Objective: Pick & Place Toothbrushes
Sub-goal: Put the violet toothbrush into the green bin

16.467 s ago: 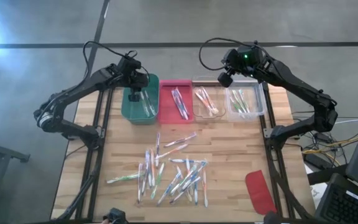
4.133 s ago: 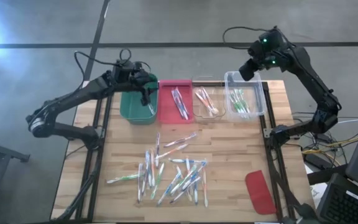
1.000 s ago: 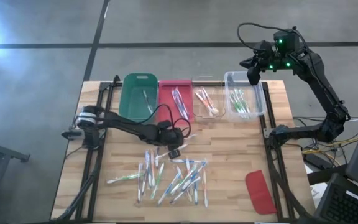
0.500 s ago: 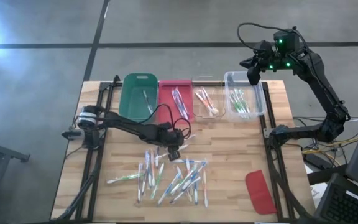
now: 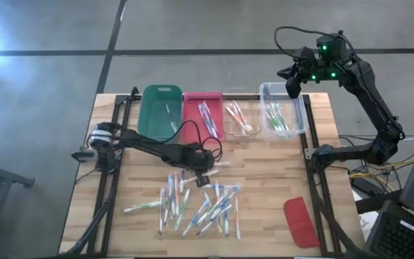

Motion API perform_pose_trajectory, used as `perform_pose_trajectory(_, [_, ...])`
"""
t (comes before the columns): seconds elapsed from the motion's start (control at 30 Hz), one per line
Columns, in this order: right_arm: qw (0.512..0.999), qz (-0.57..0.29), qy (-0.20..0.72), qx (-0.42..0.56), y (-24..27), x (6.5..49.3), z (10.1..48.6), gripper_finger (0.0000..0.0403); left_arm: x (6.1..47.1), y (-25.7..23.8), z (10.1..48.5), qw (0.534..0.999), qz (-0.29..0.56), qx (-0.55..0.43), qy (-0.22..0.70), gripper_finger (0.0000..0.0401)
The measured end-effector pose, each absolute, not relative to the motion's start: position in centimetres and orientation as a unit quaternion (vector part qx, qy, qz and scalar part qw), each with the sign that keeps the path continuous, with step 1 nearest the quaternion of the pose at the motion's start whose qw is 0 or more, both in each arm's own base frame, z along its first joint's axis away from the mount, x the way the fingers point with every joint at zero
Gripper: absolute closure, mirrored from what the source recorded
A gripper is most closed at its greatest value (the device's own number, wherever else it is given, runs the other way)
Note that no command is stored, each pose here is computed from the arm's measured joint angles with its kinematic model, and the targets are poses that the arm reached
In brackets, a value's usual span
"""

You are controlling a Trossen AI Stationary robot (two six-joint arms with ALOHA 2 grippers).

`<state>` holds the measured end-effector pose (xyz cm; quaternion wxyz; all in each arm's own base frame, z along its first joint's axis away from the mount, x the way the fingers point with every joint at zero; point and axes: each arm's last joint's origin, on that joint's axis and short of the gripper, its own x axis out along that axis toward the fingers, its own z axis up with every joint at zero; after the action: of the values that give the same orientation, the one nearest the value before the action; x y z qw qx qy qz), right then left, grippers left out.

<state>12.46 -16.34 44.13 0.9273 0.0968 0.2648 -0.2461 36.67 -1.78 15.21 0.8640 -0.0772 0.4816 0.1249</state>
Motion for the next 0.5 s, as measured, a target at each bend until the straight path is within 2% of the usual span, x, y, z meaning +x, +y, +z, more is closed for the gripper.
perform_pose_trajectory(0.23, [0.927, -0.246, 0.265, 0.097, -16.3, 12.5, 44.1, 0.0394, 37.1, -1.8, 17.1, 0.868, 0.124, -0.074, 0.476, 0.0386])
perform_pose_trajectory(0.5, [0.927, -0.246, 0.265, 0.097, -16.3, 12.5, 44.1, 0.0394, 35.4, -1.4, 23.4, 0.897, 0.194, -0.037, 0.396, 0.0386])
